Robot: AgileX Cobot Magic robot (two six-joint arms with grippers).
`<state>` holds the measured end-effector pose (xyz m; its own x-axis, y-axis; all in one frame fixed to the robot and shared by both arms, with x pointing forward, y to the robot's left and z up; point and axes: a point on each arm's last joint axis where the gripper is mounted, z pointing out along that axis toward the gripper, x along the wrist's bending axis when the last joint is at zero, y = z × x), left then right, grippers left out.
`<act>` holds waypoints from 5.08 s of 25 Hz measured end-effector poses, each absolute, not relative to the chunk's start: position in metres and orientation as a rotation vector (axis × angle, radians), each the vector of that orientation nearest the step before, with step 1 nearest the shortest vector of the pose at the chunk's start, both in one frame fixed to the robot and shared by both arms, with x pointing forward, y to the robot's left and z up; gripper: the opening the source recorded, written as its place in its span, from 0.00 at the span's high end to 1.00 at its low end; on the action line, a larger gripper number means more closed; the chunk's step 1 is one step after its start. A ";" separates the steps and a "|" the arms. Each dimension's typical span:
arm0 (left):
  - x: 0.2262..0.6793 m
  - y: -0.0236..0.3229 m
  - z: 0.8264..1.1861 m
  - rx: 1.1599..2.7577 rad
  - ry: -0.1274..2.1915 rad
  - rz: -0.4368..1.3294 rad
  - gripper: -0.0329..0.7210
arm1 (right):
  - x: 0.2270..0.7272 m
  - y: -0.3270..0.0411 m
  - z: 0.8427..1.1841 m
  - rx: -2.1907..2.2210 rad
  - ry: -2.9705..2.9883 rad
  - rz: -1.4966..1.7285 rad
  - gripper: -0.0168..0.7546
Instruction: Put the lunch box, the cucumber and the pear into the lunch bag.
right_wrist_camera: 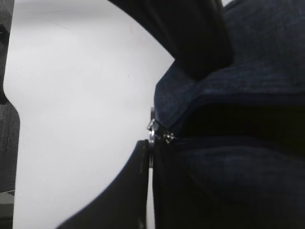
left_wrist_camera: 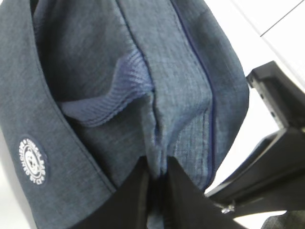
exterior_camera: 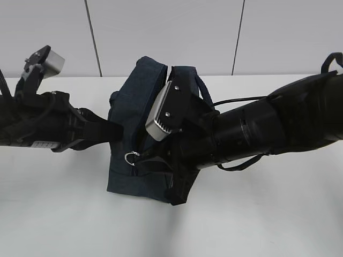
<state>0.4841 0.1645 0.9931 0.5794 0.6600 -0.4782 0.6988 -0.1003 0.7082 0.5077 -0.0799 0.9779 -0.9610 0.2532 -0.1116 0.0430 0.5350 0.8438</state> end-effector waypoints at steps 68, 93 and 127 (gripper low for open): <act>0.482 0.164 0.992 1.831 1.083 -0.059 0.72 | 0.514 -0.086 1.027 0.228 2.307 1.394 0.98; 0.484 0.160 0.980 1.858 1.082 -0.130 0.94 | 0.512 -0.086 1.039 0.185 2.277 1.413 0.98; 0.483 0.159 0.982 1.870 1.055 -0.141 0.94 | 0.515 -0.092 1.071 0.300 2.176 1.423 0.98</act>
